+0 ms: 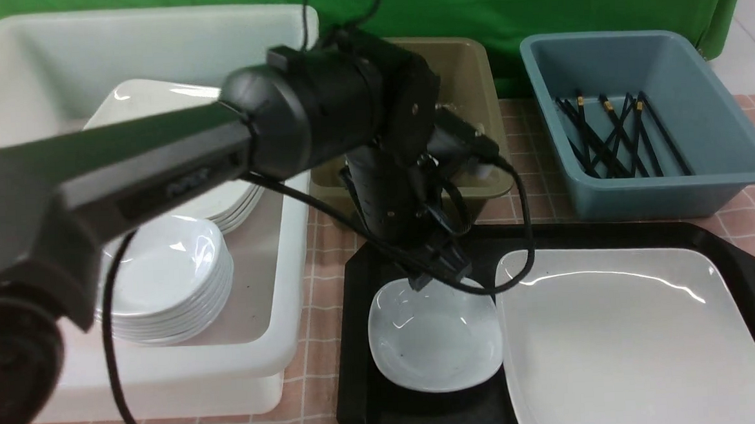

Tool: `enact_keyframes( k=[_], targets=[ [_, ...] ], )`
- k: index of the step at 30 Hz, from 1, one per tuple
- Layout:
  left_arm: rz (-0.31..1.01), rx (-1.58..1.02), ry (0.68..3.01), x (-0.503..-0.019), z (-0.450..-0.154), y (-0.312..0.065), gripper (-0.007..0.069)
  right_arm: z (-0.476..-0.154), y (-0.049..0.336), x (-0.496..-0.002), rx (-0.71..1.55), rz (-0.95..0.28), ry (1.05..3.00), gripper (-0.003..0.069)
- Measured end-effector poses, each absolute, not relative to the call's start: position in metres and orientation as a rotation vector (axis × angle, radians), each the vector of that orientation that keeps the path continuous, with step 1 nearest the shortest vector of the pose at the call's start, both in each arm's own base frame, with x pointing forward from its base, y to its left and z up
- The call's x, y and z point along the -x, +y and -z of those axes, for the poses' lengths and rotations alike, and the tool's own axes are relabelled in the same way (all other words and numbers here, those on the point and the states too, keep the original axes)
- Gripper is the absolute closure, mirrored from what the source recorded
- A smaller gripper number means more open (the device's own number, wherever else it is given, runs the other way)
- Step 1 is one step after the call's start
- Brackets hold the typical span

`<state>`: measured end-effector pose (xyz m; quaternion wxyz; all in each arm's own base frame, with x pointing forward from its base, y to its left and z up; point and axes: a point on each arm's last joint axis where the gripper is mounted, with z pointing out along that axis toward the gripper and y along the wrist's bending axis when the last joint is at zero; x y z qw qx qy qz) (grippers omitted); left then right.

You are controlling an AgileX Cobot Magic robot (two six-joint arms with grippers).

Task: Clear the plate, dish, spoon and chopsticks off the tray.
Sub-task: Use the left arm to grab a small plate from the dinner plate

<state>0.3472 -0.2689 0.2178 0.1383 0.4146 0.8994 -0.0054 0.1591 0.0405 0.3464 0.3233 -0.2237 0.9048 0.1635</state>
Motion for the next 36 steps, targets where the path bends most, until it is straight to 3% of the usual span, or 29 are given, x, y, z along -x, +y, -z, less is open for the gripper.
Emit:
enact_keyframes(
  k=[3, 5, 12, 21, 27, 32, 36],
  targets=[
    [-0.039, -1.232, 2.571, -0.355, -0.201, -0.271, 0.0058, -0.342, 0.041, -0.157, 0.591, -0.435, 2.384, 0.0629],
    [-0.044, -1.233, 2.561, -0.358, -0.196, -0.272, 0.0021, -0.343, 0.041, -0.157, 0.591, -0.438, 2.383, 0.0629],
    [-0.055, -1.245, 2.558, -0.361, -0.183, -0.274, 0.0001, -0.343, 0.043, -0.157, 0.586, -0.466, 2.375, 0.0629],
    [-0.015, -1.242, 2.632, -0.36, -0.165, -0.277, 0.015, -0.345, 0.044, -0.157, 0.581, -0.494, 2.357, 0.0629],
    [-0.004, -1.262, 2.682, -0.356, -0.164, -0.276, 0.0411, -0.345, 0.044, -0.158, 0.575, -0.493, 2.349, 0.0629],
    [-0.003, -1.247, 2.708, -0.356, -0.167, -0.274, 0.0419, -0.345, 0.045, -0.158, 0.574, -0.496, 2.348, 0.0629],
    [-0.001, -1.204, 2.726, -0.352, -0.181, -0.271, 0.0477, -0.346, 0.045, -0.158, 0.57, -0.506, 2.342, 0.0629]
  ],
)
